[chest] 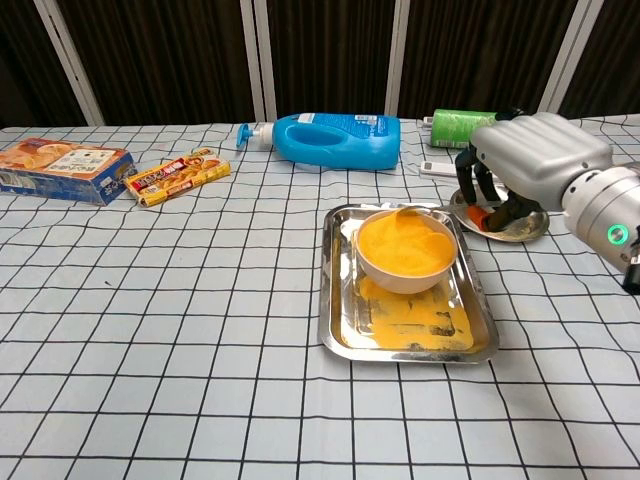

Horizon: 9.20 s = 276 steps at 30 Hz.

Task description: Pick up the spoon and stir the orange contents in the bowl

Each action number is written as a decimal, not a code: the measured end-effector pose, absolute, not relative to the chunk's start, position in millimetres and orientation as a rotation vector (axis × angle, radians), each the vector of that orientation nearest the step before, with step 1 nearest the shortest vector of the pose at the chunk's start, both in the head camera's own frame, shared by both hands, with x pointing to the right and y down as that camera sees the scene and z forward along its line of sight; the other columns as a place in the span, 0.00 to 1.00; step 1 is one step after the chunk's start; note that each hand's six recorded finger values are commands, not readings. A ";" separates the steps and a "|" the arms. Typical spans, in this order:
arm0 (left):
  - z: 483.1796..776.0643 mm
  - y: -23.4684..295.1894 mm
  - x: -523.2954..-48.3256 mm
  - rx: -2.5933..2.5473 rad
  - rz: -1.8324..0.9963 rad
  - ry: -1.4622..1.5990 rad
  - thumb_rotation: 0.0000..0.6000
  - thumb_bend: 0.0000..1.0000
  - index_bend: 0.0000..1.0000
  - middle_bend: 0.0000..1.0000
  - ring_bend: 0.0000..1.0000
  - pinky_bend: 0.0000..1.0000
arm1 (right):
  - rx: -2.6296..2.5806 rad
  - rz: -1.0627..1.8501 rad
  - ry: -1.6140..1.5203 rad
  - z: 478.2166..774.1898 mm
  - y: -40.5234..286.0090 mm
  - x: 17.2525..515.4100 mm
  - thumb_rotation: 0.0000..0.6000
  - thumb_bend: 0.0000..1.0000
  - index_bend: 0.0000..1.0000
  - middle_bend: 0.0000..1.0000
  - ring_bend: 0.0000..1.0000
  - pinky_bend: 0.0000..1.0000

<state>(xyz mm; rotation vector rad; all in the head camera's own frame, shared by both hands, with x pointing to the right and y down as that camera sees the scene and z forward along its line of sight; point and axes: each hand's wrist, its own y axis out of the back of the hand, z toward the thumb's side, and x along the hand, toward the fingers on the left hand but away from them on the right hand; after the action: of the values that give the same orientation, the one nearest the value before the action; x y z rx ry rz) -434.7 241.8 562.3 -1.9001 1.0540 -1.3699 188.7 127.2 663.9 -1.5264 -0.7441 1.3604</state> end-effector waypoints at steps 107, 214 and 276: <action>562.3 242.2 -432.8 -1.916 -1.361 1.053 1.00 0.00 0.00 0.00 0.00 0.00 | -1.578 1.323 -0.634 636.6 161.5 160.0 1.00 0.78 0.93 0.79 0.39 0.00; 563.1 241.2 -432.2 -1.917 -1.364 1.052 1.00 0.00 0.00 0.00 0.00 0.00 | -1.592 1.361 -0.755 639.7 165.8 177.4 1.00 0.78 0.93 0.79 0.39 0.00; 563.9 241.4 -431.6 -1.921 -1.368 1.048 1.00 0.00 0.00 0.00 0.00 0.00 | -1.598 1.306 -0.796 645.8 161.5 168.7 1.00 0.78 0.93 0.79 0.40 0.00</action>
<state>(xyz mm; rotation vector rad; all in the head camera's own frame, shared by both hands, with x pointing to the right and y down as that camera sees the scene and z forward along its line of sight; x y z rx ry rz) -431.6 241.4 563.9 -1.9212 1.0479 -1.3679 168.7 161.5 645.8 -1.5979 -0.7962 1.3056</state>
